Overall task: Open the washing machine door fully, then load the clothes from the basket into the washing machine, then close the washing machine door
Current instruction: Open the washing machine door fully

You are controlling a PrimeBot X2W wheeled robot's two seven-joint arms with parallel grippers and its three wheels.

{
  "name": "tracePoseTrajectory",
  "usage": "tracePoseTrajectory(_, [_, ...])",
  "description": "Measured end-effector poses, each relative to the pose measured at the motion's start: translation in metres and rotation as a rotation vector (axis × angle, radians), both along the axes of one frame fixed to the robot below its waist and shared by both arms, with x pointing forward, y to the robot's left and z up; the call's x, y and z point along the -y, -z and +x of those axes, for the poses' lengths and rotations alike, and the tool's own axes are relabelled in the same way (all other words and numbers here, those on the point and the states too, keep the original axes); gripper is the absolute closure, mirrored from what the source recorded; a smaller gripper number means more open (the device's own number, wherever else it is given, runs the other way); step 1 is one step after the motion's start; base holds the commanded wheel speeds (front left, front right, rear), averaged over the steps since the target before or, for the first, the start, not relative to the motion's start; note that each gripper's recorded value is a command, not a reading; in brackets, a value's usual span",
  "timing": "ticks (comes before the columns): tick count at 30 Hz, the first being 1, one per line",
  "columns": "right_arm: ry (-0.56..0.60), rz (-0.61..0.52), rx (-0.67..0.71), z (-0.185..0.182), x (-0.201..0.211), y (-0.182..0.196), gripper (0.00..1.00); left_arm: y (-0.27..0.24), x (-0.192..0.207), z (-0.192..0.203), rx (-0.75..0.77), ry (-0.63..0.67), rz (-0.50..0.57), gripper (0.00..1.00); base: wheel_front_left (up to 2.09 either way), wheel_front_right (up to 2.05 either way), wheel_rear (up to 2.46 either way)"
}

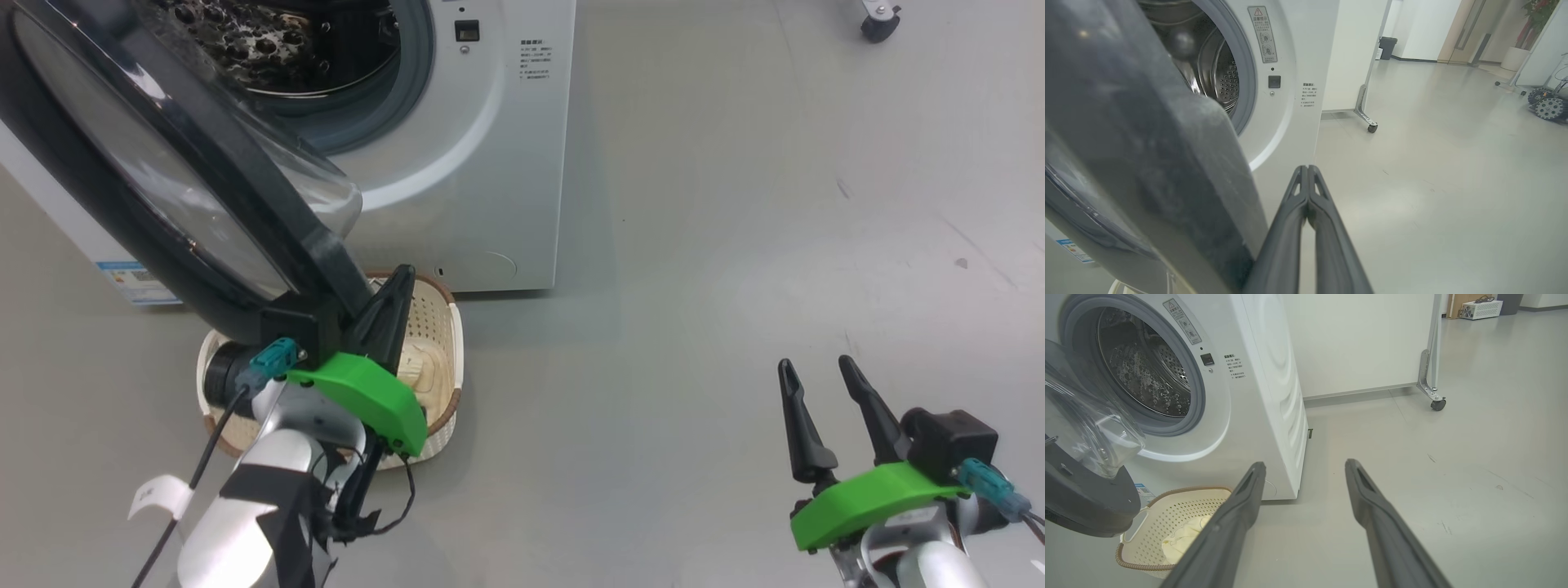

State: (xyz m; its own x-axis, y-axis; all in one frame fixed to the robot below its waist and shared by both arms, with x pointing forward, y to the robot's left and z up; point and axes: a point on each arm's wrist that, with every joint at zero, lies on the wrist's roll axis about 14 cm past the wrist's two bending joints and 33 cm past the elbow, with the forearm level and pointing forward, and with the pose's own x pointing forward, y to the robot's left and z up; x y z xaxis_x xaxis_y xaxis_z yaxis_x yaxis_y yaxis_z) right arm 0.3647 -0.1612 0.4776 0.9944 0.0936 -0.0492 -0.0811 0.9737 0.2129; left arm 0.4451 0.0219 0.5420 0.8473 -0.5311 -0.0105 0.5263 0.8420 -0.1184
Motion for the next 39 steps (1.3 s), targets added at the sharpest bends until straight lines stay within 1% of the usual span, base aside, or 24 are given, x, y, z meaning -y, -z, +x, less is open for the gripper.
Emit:
tracePoseTrajectory(19, [-0.030, 0.003, -0.003, 0.006, -0.009, 0.002, 0.00, 0.005, -0.014, -0.002, -0.012, -0.068, 0.003, 1.00, 0.00, 0.00, 0.00])
tracePoseTrajectory(30, [-0.080, 0.008, 0.003, 0.014, -0.026, 0.000, 0.00, 0.005, -0.037, -0.014, -0.009, -0.140, -0.017, 1.00, 0.00, 0.00, 0.00])
tracePoseTrajectory(39, [-0.133, 0.009, 0.006, 0.021, -0.044, -0.002, 0.00, 0.008, -0.068, -0.028, -0.009, -0.234, -0.007, 1.00, 0.00, 0.00, 0.00])
